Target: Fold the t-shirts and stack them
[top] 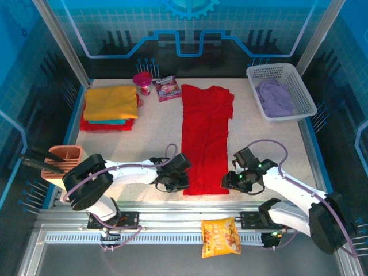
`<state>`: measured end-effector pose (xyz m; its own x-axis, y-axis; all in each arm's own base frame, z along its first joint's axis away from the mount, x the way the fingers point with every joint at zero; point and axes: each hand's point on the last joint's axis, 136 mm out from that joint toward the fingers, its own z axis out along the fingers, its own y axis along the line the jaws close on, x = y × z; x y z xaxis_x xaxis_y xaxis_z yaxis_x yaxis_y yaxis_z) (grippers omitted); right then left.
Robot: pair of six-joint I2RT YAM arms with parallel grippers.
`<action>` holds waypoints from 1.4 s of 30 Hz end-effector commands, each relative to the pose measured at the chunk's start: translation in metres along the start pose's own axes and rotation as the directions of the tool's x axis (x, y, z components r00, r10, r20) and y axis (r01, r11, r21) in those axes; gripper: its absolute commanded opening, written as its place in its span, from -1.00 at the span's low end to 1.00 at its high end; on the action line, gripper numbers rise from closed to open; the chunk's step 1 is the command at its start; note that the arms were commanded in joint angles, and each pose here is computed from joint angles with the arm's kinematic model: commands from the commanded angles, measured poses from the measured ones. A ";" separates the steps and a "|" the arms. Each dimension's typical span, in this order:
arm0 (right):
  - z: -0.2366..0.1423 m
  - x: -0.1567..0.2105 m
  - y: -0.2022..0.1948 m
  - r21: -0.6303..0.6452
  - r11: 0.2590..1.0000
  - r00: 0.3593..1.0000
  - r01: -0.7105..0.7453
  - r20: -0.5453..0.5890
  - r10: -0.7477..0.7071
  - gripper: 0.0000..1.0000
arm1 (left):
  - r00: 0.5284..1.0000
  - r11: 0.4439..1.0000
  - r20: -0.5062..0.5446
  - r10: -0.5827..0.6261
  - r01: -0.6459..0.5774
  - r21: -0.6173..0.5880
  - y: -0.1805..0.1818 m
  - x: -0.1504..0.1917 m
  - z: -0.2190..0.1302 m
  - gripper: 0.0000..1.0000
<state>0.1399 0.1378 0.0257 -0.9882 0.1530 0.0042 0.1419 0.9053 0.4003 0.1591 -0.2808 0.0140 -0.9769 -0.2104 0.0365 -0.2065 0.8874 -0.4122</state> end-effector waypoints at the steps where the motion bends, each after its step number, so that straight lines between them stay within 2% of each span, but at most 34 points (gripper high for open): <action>1: 0.010 0.006 0.004 -0.030 1.000 0.999 -0.010 -0.042 0.008 -0.03 | 1.000 1.000 -0.027 0.006 -0.007 -0.019 0.008 0.007 0.009 -0.77; 7: 0.016 0.007 0.014 -0.058 0.998 0.999 0.001 -0.053 -0.004 -0.11 | 1.000 1.000 -0.027 0.007 -0.007 -0.014 0.006 0.007 0.009 -0.78; 12: 0.018 0.010 0.015 -0.072 0.997 0.998 -0.010 -0.058 0.006 -0.27 | 1.000 1.000 -0.024 0.007 -0.008 -0.016 0.007 0.007 0.009 -0.86; 20: 0.013 0.011 0.024 -0.092 0.996 0.999 0.004 -0.050 -0.009 -0.31 | 1.000 1.000 -0.017 0.008 -0.009 -0.007 0.004 0.006 0.007 -0.88; 26: 0.020 0.014 0.019 -0.072 0.997 0.998 0.006 -0.067 -0.011 -0.49 | 1.000 1.000 -0.012 0.011 -0.011 -0.010 0.005 0.006 0.004 -0.90; 30: 0.020 0.015 0.016 -0.059 0.998 0.998 0.006 -0.066 -0.010 -0.73 | 1.000 1.000 -0.010 0.007 -0.007 -0.009 0.006 0.006 0.004 -0.99; 34: 0.013 0.017 0.014 -0.042 0.999 0.998 0.007 -0.060 -0.009 -1.00 | 1.000 1.000 -0.014 0.012 -0.012 -0.011 0.006 0.009 0.003 -1.00; 42: -0.002 0.033 0.012 -0.045 0.999 0.998 0.004 -0.068 -0.007 -1.00 | 1.000 1.000 -0.014 0.022 -0.023 -0.017 0.010 0.025 -0.006 -1.00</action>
<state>0.1268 0.1590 0.0323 -0.9923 0.1231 0.0156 0.1159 0.8742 0.4716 0.1461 -0.2844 0.0163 -0.9833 -0.1802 0.0247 -0.1735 0.8885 -0.4248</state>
